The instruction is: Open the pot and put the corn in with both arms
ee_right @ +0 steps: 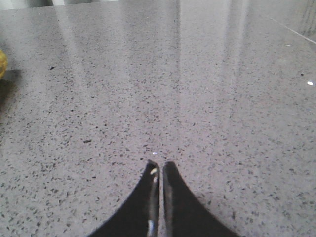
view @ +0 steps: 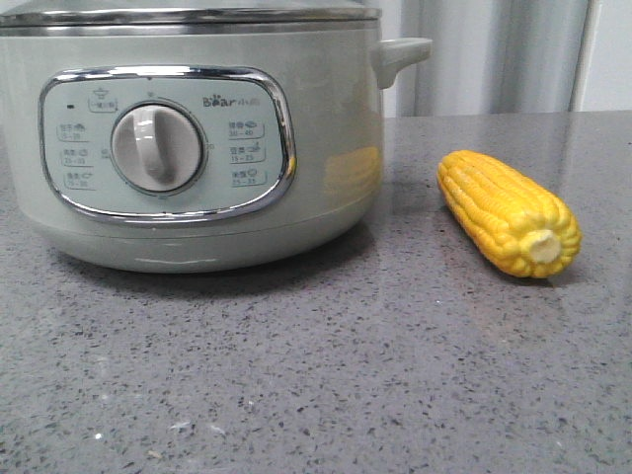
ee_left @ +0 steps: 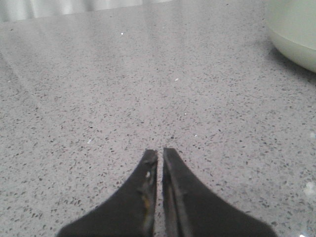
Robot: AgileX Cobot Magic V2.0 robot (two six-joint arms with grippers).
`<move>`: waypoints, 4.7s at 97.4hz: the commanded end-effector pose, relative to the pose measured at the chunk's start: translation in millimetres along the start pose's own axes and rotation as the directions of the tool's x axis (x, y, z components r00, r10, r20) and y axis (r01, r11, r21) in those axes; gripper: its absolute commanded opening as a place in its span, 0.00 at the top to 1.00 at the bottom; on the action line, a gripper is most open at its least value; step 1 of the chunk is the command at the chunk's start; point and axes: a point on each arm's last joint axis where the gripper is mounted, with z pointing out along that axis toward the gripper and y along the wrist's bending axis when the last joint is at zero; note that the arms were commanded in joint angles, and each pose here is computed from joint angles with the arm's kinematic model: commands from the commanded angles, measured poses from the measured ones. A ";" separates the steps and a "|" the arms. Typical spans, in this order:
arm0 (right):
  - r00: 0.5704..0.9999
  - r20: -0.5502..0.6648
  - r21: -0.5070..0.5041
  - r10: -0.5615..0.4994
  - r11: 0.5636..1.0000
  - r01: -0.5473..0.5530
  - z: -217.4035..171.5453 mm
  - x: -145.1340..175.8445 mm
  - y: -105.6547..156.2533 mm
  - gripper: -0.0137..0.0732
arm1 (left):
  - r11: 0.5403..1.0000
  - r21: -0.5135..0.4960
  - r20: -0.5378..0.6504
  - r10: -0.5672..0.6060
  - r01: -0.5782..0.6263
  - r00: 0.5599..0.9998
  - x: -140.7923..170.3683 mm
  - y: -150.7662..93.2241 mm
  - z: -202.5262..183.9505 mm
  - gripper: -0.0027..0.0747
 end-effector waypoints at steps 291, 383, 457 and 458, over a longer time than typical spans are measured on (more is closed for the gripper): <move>0.993 -0.028 -0.040 0.117 0.992 -0.118 11.1 -84.0 2.0 0.93 | 1.000 -0.012 0.455 -0.001 0.007 0.890 -108.3 7.8 0.4 0.99; 0.990 -0.127 -0.150 0.065 0.985 -0.084 16.7 -87.1 13.1 0.93 | 0.893 0.445 0.420 -0.142 -0.066 0.897 -194.7 -64.5 56.4 0.50; 0.990 -0.129 -0.150 0.065 0.985 -0.084 16.7 -86.9 13.1 0.93 | 0.824 0.563 0.318 -0.137 -0.071 0.938 -229.5 -145.7 131.8 0.46; 0.990 -0.129 -0.150 0.065 0.985 -0.084 16.7 -86.9 13.1 0.93 | 0.823 0.563 0.318 -0.138 -0.069 0.938 -230.0 -146.2 132.4 0.46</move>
